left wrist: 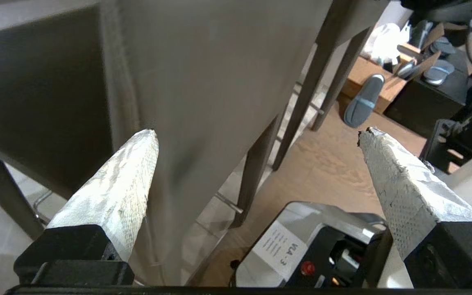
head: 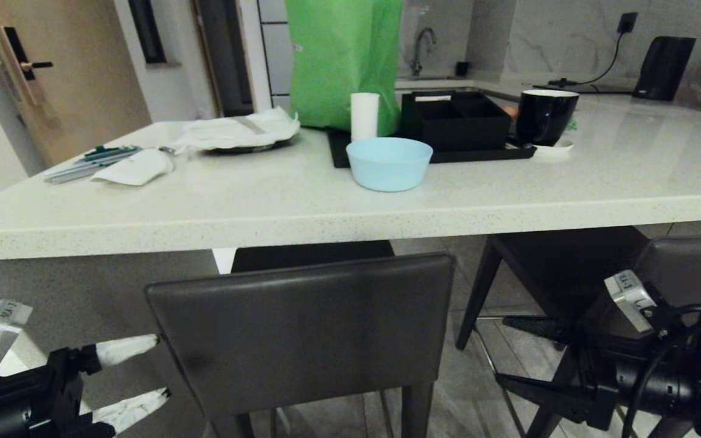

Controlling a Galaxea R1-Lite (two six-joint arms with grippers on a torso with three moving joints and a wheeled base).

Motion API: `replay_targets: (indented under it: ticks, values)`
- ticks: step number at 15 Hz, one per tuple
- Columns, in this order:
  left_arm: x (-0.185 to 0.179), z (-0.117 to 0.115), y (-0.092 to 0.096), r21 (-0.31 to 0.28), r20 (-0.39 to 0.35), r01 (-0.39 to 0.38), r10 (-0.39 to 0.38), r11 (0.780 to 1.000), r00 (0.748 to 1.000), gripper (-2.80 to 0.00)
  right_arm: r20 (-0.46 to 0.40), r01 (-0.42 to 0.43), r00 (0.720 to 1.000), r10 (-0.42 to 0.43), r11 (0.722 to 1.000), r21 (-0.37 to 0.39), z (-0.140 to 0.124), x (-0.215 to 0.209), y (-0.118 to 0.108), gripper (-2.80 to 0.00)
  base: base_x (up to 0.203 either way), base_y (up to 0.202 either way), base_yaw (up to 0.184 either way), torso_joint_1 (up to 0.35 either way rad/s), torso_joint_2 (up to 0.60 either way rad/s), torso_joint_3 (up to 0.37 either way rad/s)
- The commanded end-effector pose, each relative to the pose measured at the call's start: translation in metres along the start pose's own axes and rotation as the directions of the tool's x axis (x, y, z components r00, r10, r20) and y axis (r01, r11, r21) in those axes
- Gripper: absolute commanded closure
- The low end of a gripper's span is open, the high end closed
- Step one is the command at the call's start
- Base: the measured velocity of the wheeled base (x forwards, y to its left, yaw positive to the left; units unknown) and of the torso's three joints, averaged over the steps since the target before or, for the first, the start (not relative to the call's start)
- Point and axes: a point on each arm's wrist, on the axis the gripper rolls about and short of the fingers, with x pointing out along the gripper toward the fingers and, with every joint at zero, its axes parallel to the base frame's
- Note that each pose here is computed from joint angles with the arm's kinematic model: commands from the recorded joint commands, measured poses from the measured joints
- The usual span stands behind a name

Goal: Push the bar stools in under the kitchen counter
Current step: Pull the gray chair out from under the dining table

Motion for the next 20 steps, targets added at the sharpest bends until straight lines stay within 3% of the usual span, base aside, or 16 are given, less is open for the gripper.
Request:
replay_targets:
  ticks: [1,5,7,11,14,20]
  values:
    - [0.005,-0.011,0.015,-0.04,-0.013,0.002,-0.003,0.999,1.0,-2.8,-0.009,0.0,1.0,0.0,1.0,0.015,-0.015,0.016,-0.017,-2.8,0.0,0.0,0.0,0.0,0.0,0.0]
    - [0.01,-0.016,0.037,0.015,0.018,-0.014,0.014,1.0,1.0,-2.8,0.014,0.008,1.0,-0.008,1.0,-0.009,-0.012,0.035,-0.033,-2.8,0.0,0.0,0.0,0.0,0.0,0.0]
    - [0.013,-0.025,0.046,-0.024,0.007,-0.014,0.014,1.0,1.0,-2.8,0.02,0.007,1.0,-0.007,1.0,-0.016,-0.012,0.041,-0.04,-2.8,0.0,0.0,0.0,0.0,0.0,0.0]
    - [0.014,-0.025,0.049,-0.008,0.009,-0.012,0.012,1.0,1.0,-2.8,0.044,-0.034,0.998,0.037,0.998,-0.053,-0.006,0.065,-0.051,-2.8,0.0,0.0,0.0,0.0,0.0,0.0]
    - [0.014,-0.024,0.049,0.028,0.01,-0.011,0.011,1.0,1.0,-2.8,0.052,-0.111,0.992,0.115,0.991,-0.075,-0.003,0.092,-0.045,-2.8,0.0,0.0,0.0,0.0,0.0,0.0]
    - [0.014,-0.027,0.049,0.021,0.006,-0.009,0.009,1.0,1.0,-2.8,0.035,-0.149,0.988,0.15,0.988,-0.038,-0.014,0.116,-0.047,-2.8,0.0,0.0,0.0,0.0,0.0,0.0]
